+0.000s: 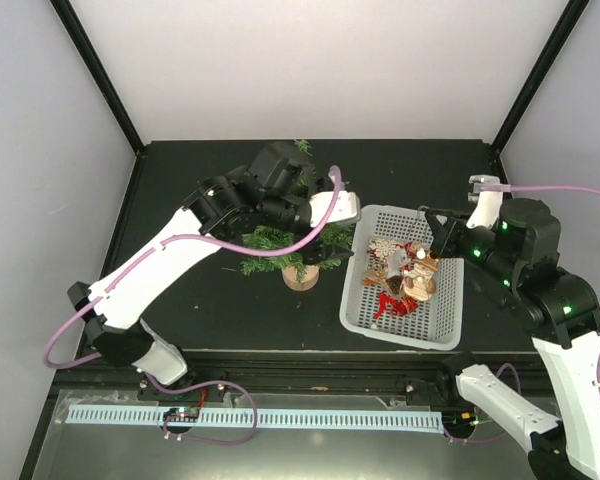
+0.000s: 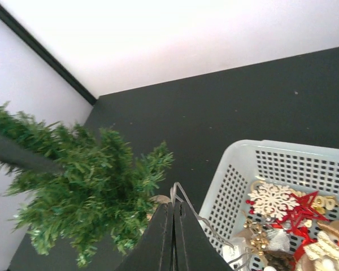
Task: Decorate the small christmas tree
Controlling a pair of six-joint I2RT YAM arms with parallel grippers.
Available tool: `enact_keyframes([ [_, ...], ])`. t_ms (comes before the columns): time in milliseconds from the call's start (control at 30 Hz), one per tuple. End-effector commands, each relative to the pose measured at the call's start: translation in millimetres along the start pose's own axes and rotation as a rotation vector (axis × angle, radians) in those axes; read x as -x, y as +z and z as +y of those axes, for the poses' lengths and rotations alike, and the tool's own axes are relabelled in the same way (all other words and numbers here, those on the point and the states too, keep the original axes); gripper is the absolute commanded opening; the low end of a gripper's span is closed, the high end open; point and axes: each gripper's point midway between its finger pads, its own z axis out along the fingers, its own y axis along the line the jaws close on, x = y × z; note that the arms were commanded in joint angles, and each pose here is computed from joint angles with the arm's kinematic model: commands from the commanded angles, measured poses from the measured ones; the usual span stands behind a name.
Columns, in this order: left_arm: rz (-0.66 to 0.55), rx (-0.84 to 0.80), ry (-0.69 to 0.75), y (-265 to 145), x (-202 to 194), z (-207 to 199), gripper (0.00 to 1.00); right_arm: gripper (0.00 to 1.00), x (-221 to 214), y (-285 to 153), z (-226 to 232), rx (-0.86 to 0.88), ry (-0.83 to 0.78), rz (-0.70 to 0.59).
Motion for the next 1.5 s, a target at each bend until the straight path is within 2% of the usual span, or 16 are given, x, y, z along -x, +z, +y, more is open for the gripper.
enact_keyframes([
  [0, -0.109, 0.040, -0.014, 3, 41, 16, 0.95, 0.01, 2, -19, 28, 0.140, -0.048, 0.004],
  [200, -0.161, 0.041, -0.011, 14, 62, 28, 0.84, 0.01, 0, -38, 48, 0.257, -0.080, -0.011],
  [333, -0.207, -0.121, 0.010, 17, 76, 5, 0.76, 0.01, -3, -44, 50, 0.279, -0.084, -0.010],
  [567, -0.236, -0.302, 0.021, 29, 89, -20, 0.51, 0.01, -10, -40, 53, 0.312, -0.064, 0.011],
  [667, -0.238, -0.384, 0.050, 31, 88, -39, 0.51, 0.01, -11, -39, 53, 0.313, -0.059, 0.014],
  [800, -0.220, -0.408, 0.071, 40, 86, -49, 0.50, 0.01, -11, -38, 55, 0.324, -0.055, 0.016],
  [1200, -0.186, -0.335, 0.070, 63, 87, -35, 0.51, 0.02, -17, -38, 55, 0.342, -0.043, 0.021],
  [1467, -0.156, -0.324, 0.108, 49, 78, -40, 0.50, 0.02, -17, -40, 50, 0.313, -0.047, 0.012],
])
